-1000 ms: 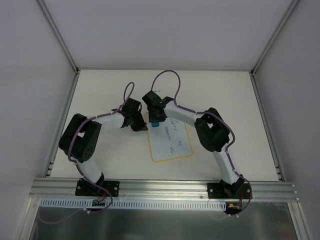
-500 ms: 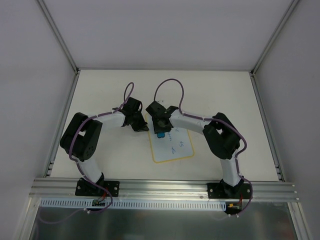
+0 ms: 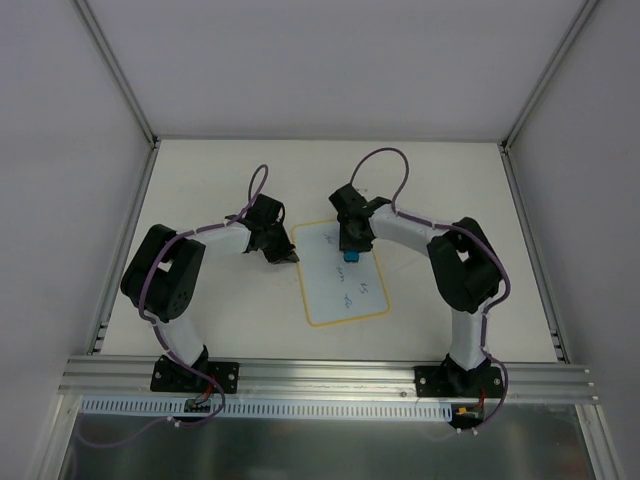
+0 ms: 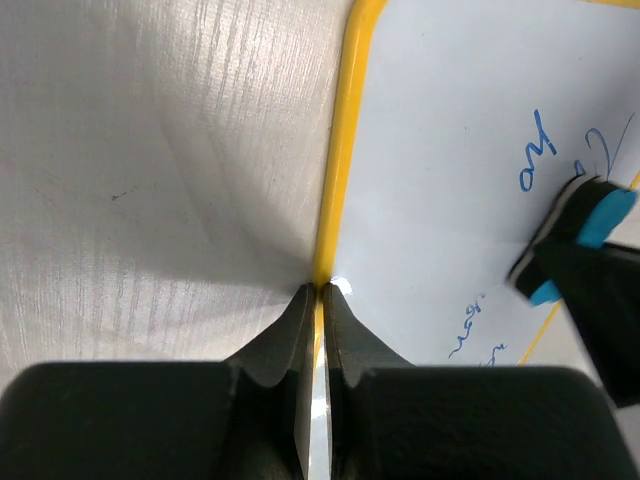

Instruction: Erase the whiteboard

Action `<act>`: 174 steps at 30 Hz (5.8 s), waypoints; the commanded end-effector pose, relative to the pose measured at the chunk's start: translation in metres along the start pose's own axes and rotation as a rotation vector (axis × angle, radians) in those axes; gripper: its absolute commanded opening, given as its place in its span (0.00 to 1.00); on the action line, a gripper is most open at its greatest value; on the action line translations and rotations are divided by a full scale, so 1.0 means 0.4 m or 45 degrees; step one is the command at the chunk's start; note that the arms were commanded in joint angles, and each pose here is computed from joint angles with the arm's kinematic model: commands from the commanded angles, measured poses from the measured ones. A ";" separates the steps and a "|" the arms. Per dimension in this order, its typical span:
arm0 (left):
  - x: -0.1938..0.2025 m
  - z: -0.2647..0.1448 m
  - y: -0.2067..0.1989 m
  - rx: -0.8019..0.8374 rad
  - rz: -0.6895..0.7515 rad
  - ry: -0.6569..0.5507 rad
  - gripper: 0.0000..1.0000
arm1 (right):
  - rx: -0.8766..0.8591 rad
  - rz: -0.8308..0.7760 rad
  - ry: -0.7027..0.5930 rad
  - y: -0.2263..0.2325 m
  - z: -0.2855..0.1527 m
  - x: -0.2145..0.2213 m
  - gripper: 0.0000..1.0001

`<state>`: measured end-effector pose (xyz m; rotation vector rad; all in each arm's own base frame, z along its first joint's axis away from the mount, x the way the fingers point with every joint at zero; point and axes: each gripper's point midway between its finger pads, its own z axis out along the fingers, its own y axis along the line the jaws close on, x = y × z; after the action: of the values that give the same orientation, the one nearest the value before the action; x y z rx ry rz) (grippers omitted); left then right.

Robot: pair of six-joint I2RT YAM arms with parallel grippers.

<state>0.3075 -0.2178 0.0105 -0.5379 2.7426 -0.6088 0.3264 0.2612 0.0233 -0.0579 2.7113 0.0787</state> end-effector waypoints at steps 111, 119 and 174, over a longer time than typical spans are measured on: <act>0.022 0.009 0.182 -0.287 -0.124 0.141 0.00 | -0.086 -0.319 0.285 -0.009 -0.079 0.346 0.00; 0.012 0.009 0.177 -0.287 -0.115 0.125 0.00 | -0.278 -0.611 0.369 0.129 -0.111 0.412 0.00; -0.027 0.008 0.179 -0.301 -0.098 0.102 0.00 | 0.230 -0.438 0.066 -0.089 -0.121 0.274 0.00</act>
<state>0.3238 -0.1924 0.0135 -0.6518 2.7976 -0.6182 0.1916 0.2990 0.0212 -0.7387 2.6860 0.0808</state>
